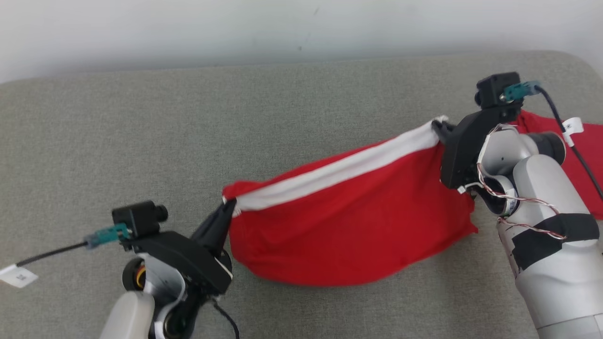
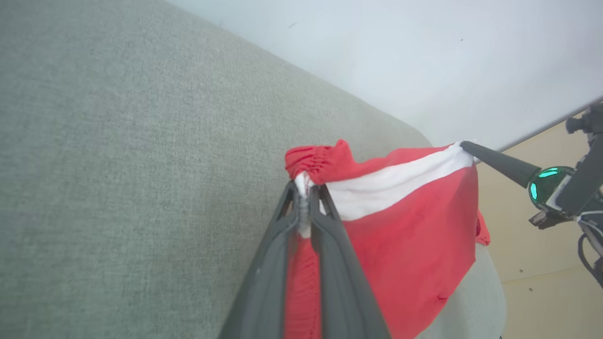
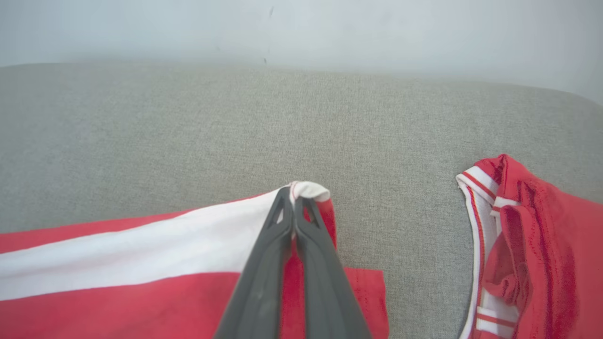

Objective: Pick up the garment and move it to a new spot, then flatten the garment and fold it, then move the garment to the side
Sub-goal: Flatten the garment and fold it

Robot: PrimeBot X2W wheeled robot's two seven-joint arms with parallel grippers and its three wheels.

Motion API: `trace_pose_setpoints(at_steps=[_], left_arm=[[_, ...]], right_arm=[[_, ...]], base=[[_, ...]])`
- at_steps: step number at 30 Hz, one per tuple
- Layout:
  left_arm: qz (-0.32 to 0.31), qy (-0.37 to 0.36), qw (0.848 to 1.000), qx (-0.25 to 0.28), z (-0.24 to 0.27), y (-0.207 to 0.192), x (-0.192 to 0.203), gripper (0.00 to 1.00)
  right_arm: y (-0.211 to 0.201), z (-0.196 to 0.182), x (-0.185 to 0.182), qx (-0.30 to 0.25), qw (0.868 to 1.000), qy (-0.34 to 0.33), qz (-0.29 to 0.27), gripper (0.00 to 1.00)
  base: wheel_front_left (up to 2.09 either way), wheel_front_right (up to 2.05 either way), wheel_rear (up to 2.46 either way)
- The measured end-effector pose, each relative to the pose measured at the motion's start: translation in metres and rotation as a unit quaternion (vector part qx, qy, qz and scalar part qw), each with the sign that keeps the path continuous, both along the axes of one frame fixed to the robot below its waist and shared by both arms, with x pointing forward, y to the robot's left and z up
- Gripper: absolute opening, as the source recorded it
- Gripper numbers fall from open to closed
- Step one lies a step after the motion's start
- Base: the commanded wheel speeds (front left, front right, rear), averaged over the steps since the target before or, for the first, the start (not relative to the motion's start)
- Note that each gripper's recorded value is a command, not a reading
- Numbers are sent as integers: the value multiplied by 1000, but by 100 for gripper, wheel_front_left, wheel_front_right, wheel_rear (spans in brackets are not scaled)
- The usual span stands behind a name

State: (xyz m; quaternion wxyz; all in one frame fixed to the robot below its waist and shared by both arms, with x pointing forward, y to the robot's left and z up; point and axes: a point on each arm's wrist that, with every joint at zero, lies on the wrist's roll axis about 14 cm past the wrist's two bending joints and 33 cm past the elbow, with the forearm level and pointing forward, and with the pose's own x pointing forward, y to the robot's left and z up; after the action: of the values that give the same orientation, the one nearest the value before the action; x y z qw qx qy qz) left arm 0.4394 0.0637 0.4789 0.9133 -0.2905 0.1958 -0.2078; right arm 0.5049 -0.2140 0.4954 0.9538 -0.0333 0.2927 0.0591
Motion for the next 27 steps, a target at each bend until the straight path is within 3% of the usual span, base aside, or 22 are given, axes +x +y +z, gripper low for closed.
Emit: trace_pose_setpoints(at_steps=[6, 14, 20, 27], left_arm=[[15, -77, 996, -48, 62, 1, 27, 0], [2, -190, 974, -123, 168, -6, 46, 0], [-38, -210, 967, -136, 209, -24, 46, 0], [-51, -236, 953, -180, 248, -28, 51, 0]], right_arm=[[-6, 64, 12, 11, 993, -119, -4, 0], [-10, 154, 3, 36, 964, -265, -2, 0], [-11, 210, -9, 49, 934, -353, 4, 0], [-10, 273, -23, 44, 878, -477, 14, 0]], base=[[0, 0, 0], [0, 0, 0], [0, 0, 0], [0, 0, 0]])
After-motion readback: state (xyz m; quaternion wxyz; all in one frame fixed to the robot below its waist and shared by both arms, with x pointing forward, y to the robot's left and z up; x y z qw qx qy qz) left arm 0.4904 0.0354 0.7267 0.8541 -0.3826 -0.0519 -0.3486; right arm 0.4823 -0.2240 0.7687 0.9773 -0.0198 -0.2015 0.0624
